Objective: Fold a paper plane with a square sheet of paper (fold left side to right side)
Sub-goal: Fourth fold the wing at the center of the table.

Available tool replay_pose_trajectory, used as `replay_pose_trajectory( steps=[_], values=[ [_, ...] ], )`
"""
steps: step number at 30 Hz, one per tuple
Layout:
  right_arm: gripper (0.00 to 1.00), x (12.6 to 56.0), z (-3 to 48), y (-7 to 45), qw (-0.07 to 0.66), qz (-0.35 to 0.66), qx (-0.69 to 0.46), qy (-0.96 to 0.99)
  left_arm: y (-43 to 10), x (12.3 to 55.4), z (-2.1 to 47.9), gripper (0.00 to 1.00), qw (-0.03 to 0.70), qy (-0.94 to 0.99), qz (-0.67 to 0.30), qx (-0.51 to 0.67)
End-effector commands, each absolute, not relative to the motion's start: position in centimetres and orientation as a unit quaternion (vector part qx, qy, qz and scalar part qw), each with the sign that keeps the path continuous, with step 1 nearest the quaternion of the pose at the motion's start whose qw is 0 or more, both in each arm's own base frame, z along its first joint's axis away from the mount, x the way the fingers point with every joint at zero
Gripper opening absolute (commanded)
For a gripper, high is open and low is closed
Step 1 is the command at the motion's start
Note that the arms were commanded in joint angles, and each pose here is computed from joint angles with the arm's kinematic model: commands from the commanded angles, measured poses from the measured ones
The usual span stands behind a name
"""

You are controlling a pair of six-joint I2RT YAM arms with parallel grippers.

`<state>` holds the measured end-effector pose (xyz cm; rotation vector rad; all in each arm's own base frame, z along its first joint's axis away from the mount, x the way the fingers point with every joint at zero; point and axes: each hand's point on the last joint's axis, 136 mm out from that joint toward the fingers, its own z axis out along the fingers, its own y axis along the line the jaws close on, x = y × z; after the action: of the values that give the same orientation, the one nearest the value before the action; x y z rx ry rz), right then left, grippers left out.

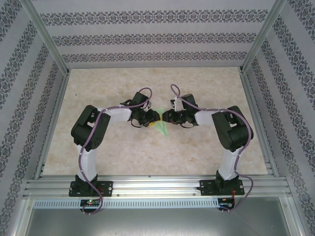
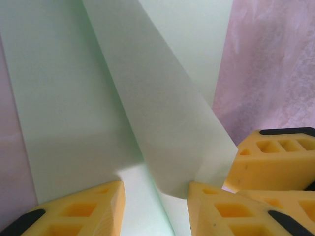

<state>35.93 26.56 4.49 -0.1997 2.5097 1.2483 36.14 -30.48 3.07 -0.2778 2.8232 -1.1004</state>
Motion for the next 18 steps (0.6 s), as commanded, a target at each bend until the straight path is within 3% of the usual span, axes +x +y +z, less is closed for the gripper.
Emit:
replay_pose_trajectory(
  steps=[1,12,18],
  values=[
    [0.26,36.94,5.28,27.14,0.175,0.460,-0.075,0.867,-30.46,35.64,1.74,0.40,0.042,0.932,-0.349,-0.092],
    [0.08,37.02,5.11,27.17,0.171,0.464,-0.074,0.866,-30.39,35.56,1.53,0.40,0.040,0.933,-0.346,-0.093],
    [0.06,37.37,4.53,26.44,0.172,0.449,-0.070,0.874,-30.33,35.41,1.46,0.40,0.039,0.933,-0.346,-0.093]
  ],
)
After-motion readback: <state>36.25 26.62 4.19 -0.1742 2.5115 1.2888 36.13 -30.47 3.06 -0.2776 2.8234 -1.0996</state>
